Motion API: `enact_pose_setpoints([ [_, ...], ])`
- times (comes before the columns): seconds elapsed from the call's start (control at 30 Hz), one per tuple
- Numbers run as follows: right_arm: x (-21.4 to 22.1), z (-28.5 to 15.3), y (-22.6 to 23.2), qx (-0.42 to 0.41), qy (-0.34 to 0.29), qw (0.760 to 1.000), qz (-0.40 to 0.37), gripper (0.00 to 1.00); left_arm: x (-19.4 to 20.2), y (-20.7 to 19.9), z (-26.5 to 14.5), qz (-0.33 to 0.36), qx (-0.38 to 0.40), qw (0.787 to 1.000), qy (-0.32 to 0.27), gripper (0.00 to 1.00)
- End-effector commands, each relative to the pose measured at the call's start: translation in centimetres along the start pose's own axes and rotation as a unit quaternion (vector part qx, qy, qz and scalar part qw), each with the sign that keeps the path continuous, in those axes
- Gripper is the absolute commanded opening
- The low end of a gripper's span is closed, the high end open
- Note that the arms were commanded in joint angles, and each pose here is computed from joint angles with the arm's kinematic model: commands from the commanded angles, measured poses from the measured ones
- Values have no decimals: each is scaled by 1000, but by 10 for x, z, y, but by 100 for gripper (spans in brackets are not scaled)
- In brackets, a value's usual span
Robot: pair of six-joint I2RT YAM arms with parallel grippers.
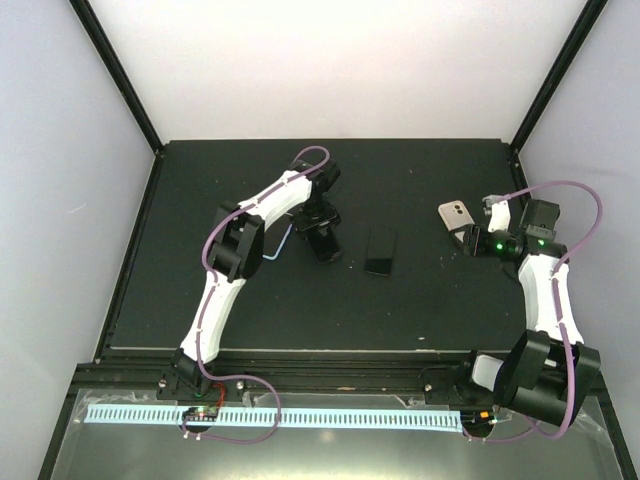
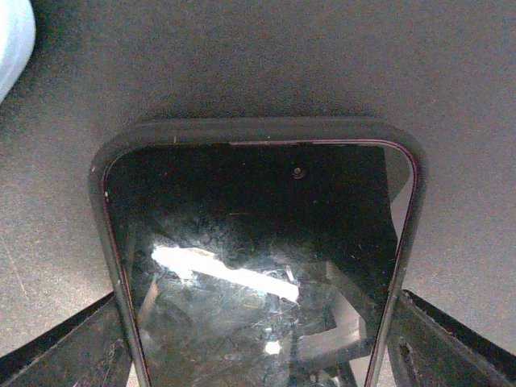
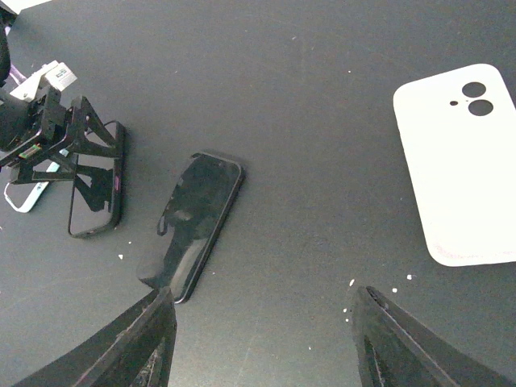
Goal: Take the phone out of the phone case
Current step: Pick up the phone at the center of the board.
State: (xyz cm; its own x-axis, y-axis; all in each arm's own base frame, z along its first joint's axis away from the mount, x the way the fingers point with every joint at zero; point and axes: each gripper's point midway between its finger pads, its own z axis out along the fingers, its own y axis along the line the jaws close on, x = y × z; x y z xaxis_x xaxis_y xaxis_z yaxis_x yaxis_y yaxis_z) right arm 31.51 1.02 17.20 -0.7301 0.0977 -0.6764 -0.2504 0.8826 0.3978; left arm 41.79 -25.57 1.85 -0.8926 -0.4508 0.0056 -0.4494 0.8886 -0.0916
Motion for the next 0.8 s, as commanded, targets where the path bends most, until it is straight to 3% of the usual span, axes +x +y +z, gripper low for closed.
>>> enact_pose_setpoints([
  [0.0, -5, 0, 0, -7, -4, 1000, -6, 61, 16, 28, 4, 28, -36, 999, 22, 55],
  [0.13, -6, 0, 13, -44, -16, 999, -13, 60, 30, 20, -45, 58, 49, 996, -40, 50],
  [0.23, -10, -3, 42, -102, -27, 994, -30, 60, 39, 35, -91, 63, 92, 990, -88, 49],
  [0.4, -8, 20, 104, -133, -11, 983, -128, 58, 50, 40, -155, 103, 175, 968, -146, 49],
  [0.5, -6, 30, 133, -162, -12, 972, -171, 59, 54, 39, -178, 107, 220, 954, -173, 49],
  [0.77, 9, 32, 191, -257, -3, 953, -159, 59, 87, 8, -225, 130, 301, 906, -267, 46],
])
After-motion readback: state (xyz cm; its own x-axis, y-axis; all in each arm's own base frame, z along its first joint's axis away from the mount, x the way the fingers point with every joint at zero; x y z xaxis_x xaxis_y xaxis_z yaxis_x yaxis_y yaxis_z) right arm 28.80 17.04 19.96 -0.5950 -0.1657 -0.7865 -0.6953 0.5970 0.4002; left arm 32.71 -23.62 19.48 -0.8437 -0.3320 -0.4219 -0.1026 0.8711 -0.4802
